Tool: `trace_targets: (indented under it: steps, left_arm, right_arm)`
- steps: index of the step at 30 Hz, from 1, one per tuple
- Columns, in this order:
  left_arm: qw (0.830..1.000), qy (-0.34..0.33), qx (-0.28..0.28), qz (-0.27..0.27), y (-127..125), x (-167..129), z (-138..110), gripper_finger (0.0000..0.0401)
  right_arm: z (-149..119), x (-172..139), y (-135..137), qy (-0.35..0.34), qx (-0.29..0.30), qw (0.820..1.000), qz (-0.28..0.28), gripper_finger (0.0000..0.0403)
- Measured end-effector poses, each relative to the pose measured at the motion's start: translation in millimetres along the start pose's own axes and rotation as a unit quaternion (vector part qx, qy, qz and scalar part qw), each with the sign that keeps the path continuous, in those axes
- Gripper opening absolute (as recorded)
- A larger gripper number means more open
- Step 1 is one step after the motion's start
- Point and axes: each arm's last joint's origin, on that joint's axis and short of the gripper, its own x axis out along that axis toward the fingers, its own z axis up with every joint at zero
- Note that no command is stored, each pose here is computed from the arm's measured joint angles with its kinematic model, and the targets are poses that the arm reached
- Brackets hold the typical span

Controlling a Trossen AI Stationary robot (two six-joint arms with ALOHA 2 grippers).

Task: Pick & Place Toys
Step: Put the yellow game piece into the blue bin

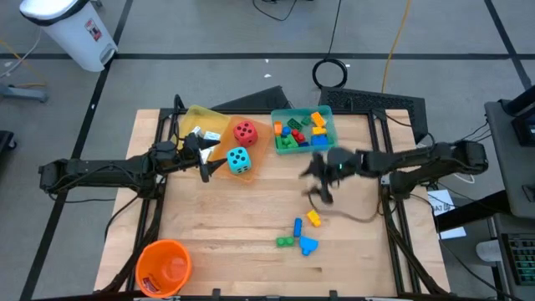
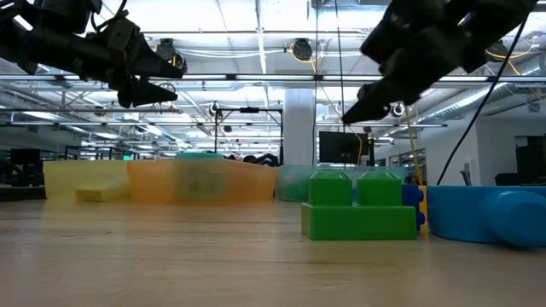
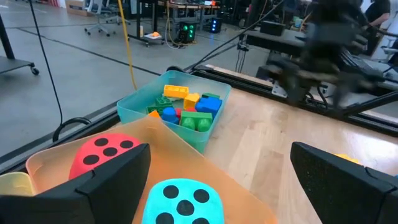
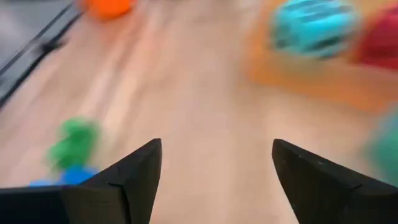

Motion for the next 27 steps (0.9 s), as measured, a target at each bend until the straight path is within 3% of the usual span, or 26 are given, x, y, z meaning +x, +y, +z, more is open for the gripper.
trace_targets:
  steps: [6, 11, 13, 20, 27]
  left_arm:
    - [1.0, 0.0, -0.007, -0.001, -0.3, 0.0, -0.1, 0.0392]
    - [1.0, 0.0, -0.008, -0.001, -0.4, 0.0, -0.1, 0.0392]
    - [1.0, 0.0, -0.009, -0.002, -0.4, 0.0, -0.1, 0.0392]
    - [1.0, 0.0, -0.011, -0.002, -0.4, 0.0, -0.1, 0.0392]
    - [1.0, 0.0, -0.014, -0.002, -0.4, 0.0, -0.1, 0.0392]
  right_arm:
    - [-18.9, 16.6, 62.6, 0.08, -0.042, 0.993, 0.078, 0.0269]
    - [-33.4, 20.3, 98.1, 0.142, 0.006, 0.969, 0.201, 0.0269]
    - [-37.3, 21.7, 106.1, 0.159, 0.019, 0.962, 0.223, 0.0269]
    - [-59.4, 35.4, 109.2, 0.241, 0.078, 0.948, 0.194, 0.0269]
    - [-67.9, 31.7, 87.1, 0.297, 0.094, 0.939, 0.148, 0.0269]
